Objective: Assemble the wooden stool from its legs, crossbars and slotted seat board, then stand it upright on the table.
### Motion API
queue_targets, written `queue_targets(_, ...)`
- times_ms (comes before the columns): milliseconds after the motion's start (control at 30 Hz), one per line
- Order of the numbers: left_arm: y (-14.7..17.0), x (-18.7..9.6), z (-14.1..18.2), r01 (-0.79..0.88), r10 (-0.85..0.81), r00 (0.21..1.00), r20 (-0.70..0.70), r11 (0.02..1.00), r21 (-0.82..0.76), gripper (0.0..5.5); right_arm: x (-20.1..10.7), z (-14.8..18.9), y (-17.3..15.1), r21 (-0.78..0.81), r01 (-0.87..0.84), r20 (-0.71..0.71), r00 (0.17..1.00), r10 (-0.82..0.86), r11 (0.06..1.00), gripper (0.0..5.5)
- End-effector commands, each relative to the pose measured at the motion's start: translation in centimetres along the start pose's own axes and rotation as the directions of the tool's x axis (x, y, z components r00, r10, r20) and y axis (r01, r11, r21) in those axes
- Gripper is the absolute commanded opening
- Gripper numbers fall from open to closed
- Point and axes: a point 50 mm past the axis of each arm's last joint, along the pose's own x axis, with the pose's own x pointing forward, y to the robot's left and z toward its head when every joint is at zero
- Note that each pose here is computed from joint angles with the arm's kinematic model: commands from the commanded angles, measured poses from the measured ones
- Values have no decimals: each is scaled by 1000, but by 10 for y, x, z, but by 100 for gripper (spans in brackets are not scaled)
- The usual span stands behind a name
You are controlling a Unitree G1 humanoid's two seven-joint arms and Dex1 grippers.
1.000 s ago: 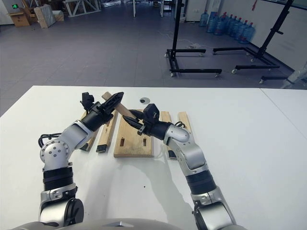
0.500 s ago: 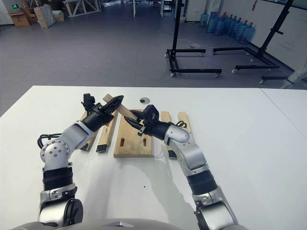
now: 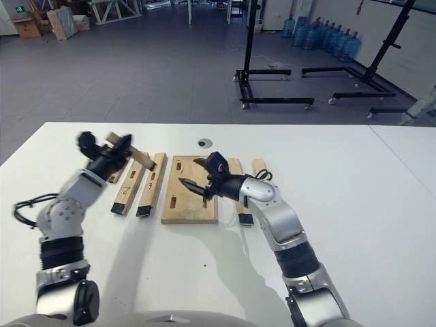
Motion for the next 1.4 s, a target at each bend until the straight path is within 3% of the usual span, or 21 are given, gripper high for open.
queue_targets(33, 12, 7, 11, -31, 24, 998, 58, 992, 120, 39, 1, 2, -9, 5, 67, 23, 997, -67, 998, 435)
queue_targets(267, 23, 19, -32, -10, 13, 1000, -17, 989, 146, 39, 5, -11, -7, 32, 113, -5, 994, -113, 993, 539)
queue_targets(467, 28, 25, -50, 24, -4, 997, -78, 966, 258, 39, 6, -15, -6, 40, 128, -17, 992, -127, 991, 540)
queue_targets(1100, 32, 22, -77, 49, -7, 989, -147, 956, 289, 39, 8, -15, -3, 62, 102, -6, 995, -102, 993, 540)
queue_targets(1400, 38, 20, -68, 21, 12, 994, -109, 955, 295, 39, 9, -14, -3, 63, 99, -4, 995, -99, 993, 540)
